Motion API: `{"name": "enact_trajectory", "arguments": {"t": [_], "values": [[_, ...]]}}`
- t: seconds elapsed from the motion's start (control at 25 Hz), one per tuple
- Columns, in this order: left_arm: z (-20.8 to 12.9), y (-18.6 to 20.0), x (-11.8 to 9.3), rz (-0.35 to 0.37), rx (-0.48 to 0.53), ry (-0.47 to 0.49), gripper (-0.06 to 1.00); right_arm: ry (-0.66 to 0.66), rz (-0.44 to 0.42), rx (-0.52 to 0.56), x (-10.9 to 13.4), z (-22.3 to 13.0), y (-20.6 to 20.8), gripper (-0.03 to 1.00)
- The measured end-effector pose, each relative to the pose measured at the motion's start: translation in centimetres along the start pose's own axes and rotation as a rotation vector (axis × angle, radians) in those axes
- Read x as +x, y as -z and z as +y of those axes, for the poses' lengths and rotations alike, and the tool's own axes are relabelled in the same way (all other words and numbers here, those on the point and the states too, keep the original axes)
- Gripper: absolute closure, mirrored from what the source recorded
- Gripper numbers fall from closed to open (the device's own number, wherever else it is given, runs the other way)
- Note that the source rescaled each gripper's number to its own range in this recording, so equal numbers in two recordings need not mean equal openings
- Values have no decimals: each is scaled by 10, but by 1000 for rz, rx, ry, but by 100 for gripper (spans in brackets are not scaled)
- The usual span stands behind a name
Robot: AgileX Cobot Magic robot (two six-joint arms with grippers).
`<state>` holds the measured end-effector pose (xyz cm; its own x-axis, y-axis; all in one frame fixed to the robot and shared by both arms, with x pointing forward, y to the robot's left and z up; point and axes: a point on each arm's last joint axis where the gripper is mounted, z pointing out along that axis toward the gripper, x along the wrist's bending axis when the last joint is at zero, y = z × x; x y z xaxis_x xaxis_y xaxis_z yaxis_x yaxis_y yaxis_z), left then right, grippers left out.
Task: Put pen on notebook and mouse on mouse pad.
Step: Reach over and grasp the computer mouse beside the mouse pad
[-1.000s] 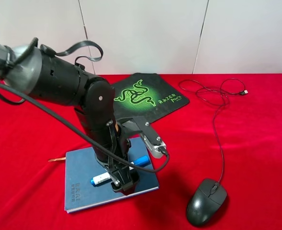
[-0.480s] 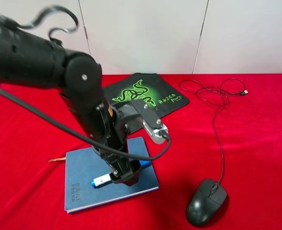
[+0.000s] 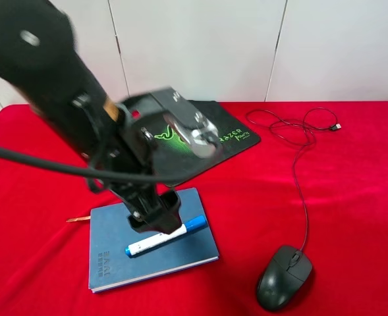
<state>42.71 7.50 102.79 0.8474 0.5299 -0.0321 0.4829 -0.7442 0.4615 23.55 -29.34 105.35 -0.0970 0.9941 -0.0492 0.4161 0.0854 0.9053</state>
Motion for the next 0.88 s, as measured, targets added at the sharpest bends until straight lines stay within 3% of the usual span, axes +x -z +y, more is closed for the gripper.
{"name": "enact_trajectory", "arguments": {"t": [0.48, 0.88], "values": [[-24, 97, -2, 145, -139, 39, -1, 0, 0, 1, 0, 0, 0, -3], [-62, 162, -12, 167, -254, 45, -3, 0, 0, 1, 0, 0, 0, -3]]}}
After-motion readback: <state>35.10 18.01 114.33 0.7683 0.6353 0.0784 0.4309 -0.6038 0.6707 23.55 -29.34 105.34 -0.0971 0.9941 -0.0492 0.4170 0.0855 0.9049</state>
